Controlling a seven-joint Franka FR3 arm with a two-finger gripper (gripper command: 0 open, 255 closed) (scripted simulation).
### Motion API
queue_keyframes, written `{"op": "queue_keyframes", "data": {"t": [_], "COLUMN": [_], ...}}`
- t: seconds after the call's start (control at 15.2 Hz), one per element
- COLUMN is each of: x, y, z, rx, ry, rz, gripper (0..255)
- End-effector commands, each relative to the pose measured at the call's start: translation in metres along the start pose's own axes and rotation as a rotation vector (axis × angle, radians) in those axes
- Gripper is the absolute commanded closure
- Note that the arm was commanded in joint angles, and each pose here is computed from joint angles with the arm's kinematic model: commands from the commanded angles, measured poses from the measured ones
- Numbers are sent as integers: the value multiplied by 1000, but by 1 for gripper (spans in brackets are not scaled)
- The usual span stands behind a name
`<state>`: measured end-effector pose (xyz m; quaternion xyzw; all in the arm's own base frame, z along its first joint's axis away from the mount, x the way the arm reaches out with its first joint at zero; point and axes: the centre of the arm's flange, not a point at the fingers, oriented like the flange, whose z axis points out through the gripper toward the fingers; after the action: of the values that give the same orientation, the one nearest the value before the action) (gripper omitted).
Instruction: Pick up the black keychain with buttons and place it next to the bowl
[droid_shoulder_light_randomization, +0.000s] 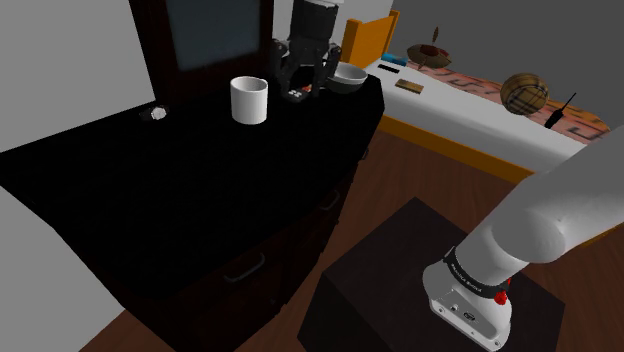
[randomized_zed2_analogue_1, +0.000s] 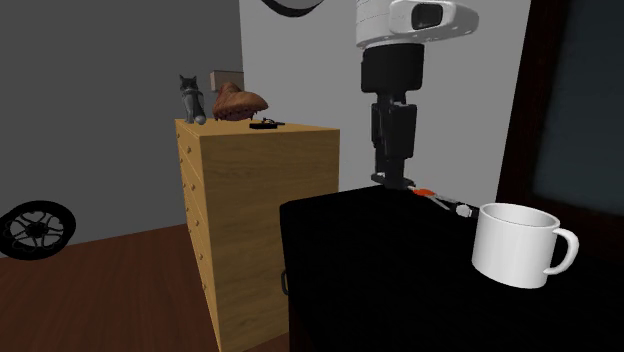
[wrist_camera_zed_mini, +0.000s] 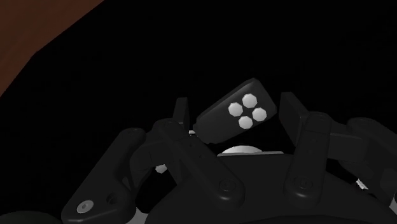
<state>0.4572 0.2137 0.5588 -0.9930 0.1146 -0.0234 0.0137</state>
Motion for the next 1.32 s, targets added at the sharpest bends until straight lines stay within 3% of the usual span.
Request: {"op": "queue_keyframes", "data": {"t": [0.0,1.25], "x": [13,124], "y": [24,250], "z": [0,-2], "rx": [0,0], "ry": [0,0], "rz": [-2,-2], "gripper": [255,255]}}
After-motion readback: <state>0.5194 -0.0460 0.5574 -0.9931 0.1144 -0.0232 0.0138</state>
